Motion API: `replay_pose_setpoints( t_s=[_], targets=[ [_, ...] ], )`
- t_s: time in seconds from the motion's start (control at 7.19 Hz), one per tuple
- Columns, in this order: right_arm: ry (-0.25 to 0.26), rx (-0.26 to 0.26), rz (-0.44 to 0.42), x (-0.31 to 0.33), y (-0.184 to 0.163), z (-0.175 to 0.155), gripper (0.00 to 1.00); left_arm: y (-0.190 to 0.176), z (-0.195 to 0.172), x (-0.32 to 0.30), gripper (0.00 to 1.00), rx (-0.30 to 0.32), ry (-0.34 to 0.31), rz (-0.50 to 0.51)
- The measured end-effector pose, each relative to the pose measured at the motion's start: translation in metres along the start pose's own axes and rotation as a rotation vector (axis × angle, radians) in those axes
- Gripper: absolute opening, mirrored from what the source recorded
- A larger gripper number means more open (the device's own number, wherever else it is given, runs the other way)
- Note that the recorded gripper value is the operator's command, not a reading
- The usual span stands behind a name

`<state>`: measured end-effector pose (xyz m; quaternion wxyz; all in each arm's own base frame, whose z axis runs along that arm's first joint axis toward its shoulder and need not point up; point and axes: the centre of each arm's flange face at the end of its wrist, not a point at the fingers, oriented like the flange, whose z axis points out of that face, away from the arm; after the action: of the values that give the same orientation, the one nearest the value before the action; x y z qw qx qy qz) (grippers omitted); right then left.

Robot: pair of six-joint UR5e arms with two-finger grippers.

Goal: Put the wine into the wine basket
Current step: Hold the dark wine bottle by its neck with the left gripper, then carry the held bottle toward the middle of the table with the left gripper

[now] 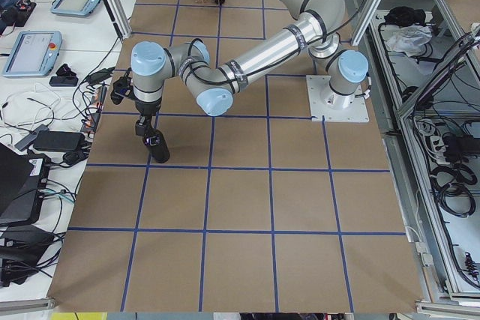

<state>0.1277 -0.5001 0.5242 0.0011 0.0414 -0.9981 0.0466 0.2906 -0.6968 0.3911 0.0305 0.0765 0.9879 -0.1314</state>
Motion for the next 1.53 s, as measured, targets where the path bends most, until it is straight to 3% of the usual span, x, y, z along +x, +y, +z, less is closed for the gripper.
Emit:
replay_pose_setpoints(
  t_s=[0.42,0.7,0.97,1.53],
  targets=[
    [-0.002,0.000,0.005,0.000,0.000,0.000,1.00,-0.003,0.007,-0.004,0.78,0.000,0.001,-0.005],
    [-0.002,-0.001,0.004,0.000,0.000,0.001,1.00,-0.004,0.013,-0.006,0.65,-0.005,0.005,-0.008],
    [-0.002,-0.001,0.003,0.000,-0.001,0.001,1.00,-0.004,0.018,-0.006,0.04,-0.009,0.009,-0.008],
    [-0.001,0.011,0.003,0.000,-0.002,0.000,1.00,-0.002,0.021,-0.005,0.00,-0.019,0.015,-0.008]
  ],
)
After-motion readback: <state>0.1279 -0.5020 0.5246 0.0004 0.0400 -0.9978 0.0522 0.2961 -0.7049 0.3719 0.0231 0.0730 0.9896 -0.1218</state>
